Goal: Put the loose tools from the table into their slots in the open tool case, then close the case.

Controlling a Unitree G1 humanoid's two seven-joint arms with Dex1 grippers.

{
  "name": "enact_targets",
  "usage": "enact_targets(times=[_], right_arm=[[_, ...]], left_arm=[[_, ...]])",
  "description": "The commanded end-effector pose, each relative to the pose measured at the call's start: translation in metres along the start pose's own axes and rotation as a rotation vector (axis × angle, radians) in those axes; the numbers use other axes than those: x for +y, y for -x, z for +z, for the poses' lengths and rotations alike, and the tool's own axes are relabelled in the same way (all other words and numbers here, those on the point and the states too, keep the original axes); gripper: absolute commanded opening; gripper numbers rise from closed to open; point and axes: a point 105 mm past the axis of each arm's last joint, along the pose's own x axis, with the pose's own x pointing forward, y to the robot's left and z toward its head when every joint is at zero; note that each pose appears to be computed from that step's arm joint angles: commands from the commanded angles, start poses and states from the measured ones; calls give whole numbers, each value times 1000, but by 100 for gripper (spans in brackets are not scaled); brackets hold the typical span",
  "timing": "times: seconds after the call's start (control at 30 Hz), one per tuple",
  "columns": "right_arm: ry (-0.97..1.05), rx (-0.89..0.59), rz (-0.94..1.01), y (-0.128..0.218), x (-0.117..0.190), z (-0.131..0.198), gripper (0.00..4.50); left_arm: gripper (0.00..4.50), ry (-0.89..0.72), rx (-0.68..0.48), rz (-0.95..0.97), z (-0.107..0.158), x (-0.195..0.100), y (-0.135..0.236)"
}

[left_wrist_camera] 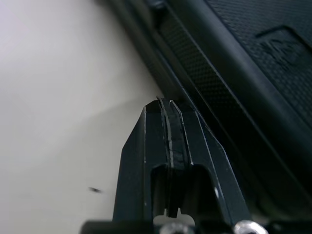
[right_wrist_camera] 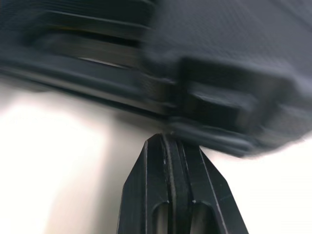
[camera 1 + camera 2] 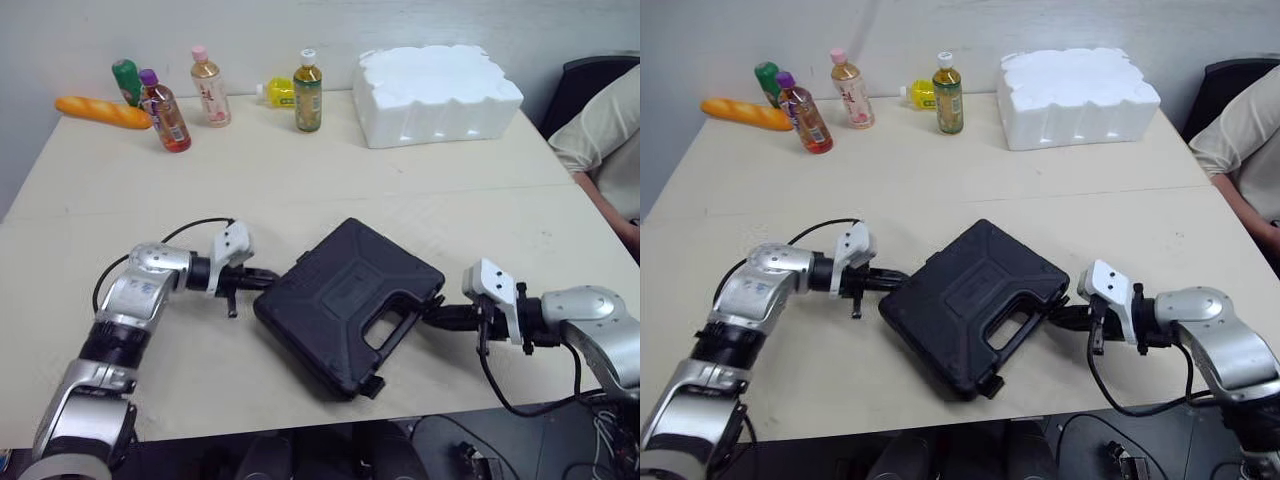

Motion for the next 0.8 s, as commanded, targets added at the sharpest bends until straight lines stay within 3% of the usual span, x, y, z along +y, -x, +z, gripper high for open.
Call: enact_targets(times=[0.03, 0.23, 0.3, 0.43, 0.57, 0.67, 0.8], right_arm=[[29, -13, -48, 4, -7, 6, 3], [-8, -35, -154, 25, -5, 4, 3], [-22, -36, -175, 32, 1, 2, 3], [-62, -17, -296, 51, 9, -8, 3], [-83, -45, -355, 52, 15, -6, 3], [-81, -55, -363, 48, 17, -2, 3], [-57, -56, -350, 40, 15, 3, 3]], left_arm=[[0, -43, -33, -4, 14, -6, -4], [0, -82, -7, 58, 16, 2, 4], [0, -84, -39, 50, 30, 3, 13], [0, -177, -182, -90, 92, -12, 12], [0, -276, -195, -236, 124, -29, -44], [0, -257, -218, -272, 140, -31, -72], [0, -288, -172, -328, 142, -35, -113]])
